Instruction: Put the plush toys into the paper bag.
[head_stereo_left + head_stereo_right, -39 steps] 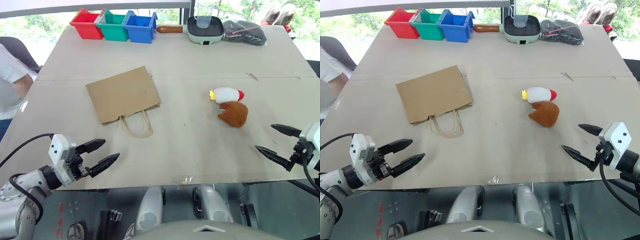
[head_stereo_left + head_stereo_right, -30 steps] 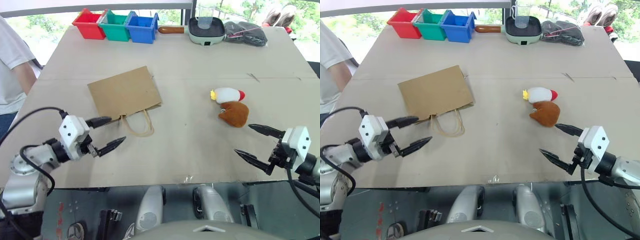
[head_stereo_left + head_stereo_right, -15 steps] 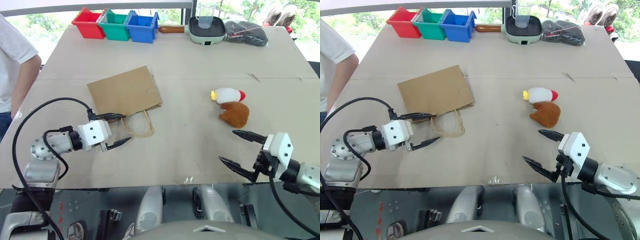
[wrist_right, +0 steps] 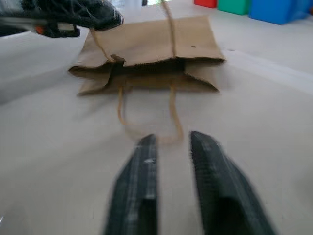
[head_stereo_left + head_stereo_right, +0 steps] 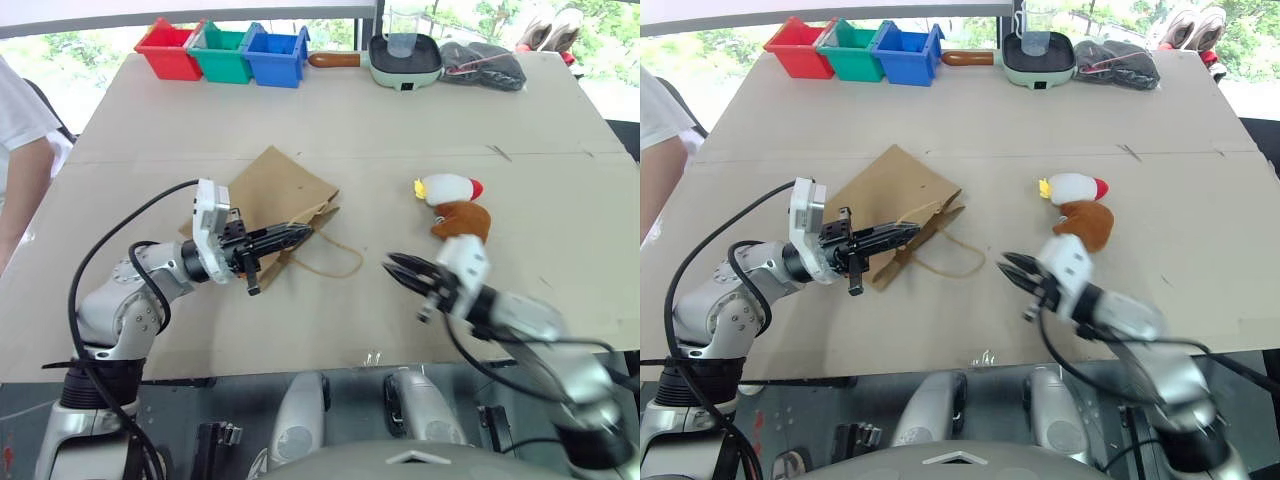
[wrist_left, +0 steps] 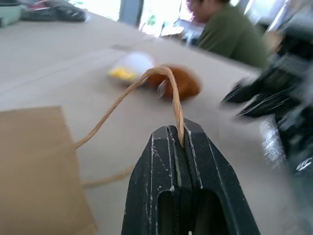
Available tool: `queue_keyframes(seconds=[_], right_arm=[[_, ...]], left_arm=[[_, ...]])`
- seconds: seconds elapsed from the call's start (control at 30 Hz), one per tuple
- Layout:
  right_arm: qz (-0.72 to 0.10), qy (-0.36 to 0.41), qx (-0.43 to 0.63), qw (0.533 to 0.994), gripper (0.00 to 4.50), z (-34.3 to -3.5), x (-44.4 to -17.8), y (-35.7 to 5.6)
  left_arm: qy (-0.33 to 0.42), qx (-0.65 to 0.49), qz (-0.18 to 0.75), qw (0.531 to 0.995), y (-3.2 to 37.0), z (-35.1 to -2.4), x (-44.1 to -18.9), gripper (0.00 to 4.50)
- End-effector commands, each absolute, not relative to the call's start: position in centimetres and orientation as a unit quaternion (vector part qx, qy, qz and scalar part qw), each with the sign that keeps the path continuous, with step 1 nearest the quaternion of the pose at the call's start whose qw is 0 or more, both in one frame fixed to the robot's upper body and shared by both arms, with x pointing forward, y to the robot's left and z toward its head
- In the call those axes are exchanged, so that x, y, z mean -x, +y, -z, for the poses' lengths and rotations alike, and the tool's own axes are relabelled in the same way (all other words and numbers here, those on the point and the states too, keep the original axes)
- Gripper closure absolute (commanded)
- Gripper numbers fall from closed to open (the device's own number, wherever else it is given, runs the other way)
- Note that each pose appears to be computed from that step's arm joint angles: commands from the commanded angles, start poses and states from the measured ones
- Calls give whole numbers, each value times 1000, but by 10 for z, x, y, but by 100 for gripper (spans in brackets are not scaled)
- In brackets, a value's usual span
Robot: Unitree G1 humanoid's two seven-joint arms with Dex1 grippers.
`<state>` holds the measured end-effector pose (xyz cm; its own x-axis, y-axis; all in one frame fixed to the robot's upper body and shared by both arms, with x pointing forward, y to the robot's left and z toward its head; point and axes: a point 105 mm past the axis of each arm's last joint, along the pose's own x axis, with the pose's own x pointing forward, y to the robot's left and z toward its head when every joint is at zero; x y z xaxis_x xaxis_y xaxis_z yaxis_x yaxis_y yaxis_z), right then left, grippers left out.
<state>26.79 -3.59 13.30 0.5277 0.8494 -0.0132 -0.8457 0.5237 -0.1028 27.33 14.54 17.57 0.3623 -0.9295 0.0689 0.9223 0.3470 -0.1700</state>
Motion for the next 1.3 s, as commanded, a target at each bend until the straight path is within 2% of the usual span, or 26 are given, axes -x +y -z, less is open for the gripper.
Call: queue_keyframes(seconds=[0.03,0.17,0.33,0.53,0.7,0.8,0.9,0.97,1.07,1.17,1.23,1.3], right_arm=[[-513,-17,69,855,445,-127,-278,-9],[-548,6,60,834,445,-116,-306,31],[-586,31,57,808,445,-93,-312,65],[-554,70,81,826,445,-54,-324,81],[-521,95,103,842,445,-40,-333,76],[-505,86,124,850,445,-43,-339,73],[-499,70,127,854,445,-54,-344,71],[-494,69,125,858,445,-57,-346,66],[-497,64,138,854,445,-59,-343,61],[-498,38,131,856,445,-75,-340,59],[-501,42,74,861,445,-94,-341,53],[-504,35,42,862,394,-111,-340,47]], left_arm=[[-2,102,577,810,139,-196,-266,450],[-24,115,572,812,135,-208,-267,450],[-64,140,545,824,139,-234,-272,450],[-125,163,472,857,165,-275,-284,450],[-138,152,425,881,185,-286,-285,450],[-128,124,407,896,190,-281,-285,450],[-145,79,352,921,200,-278,-293,450],[-191,61,306,931,206,-283,-299,450],[-216,57,258,940,211,-282,-306,450],[-217,57,273,936,199,-276,-308,450],[-212,56,296,930,189,-271,-307,450],[-207,56,309,926,184,-268,-307,450]])
